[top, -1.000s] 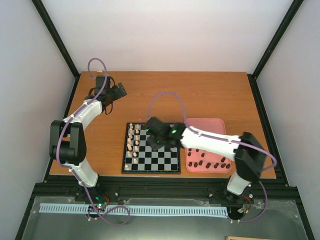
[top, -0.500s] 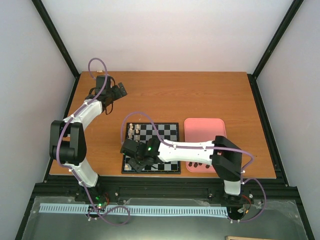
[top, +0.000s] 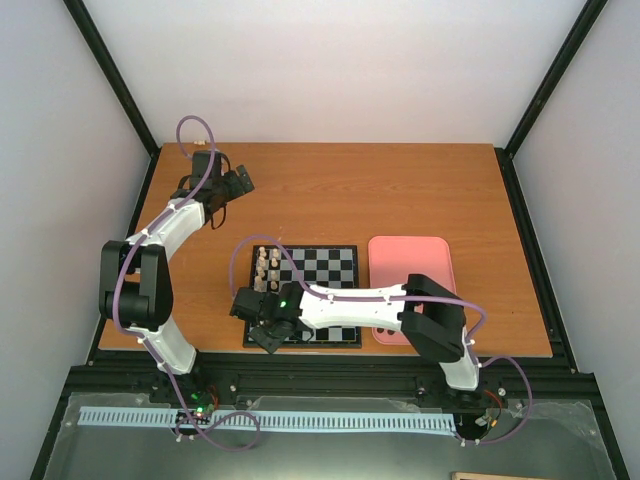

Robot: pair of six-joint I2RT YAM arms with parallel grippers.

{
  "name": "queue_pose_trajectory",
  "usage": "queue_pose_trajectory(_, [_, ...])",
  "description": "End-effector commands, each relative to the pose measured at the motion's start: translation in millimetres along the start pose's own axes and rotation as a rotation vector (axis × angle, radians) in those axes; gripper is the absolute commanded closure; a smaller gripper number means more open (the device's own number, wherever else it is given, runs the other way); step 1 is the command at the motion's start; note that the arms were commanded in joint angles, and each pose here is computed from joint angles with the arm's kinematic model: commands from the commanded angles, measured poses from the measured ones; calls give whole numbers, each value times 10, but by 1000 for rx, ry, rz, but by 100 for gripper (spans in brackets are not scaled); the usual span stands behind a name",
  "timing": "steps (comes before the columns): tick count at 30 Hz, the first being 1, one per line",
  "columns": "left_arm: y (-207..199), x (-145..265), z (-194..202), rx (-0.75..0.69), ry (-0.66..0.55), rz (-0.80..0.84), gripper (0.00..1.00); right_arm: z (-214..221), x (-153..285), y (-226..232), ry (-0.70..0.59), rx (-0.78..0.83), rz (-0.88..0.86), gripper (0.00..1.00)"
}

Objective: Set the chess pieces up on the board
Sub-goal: Place the chess piece on the chessboard.

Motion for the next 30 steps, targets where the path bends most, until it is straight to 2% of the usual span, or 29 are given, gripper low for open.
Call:
queue_pose_trajectory(1, [-111, 61, -116, -23, -30, 22, 0, -34, -55, 37, 15, 27, 9, 97])
queue_pose_trajectory(13, [-113, 73, -117, -25, -31, 24, 0, -70, -124, -19, 17, 32, 55, 96])
queue_pose_trajectory(30, [-109, 71, -119, -24, -32, 23, 0, -62, -228, 19, 28, 34, 33, 96])
Point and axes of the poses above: each gripper's point midway between its finger pads, its own x axis back along the fingers, its own y axis along the line the jaws close on, z = x × y, the point moved 5 cm from there along x, back along the fingers, and after that the axes turned 6 degrees about x, right-handed, at the moved point
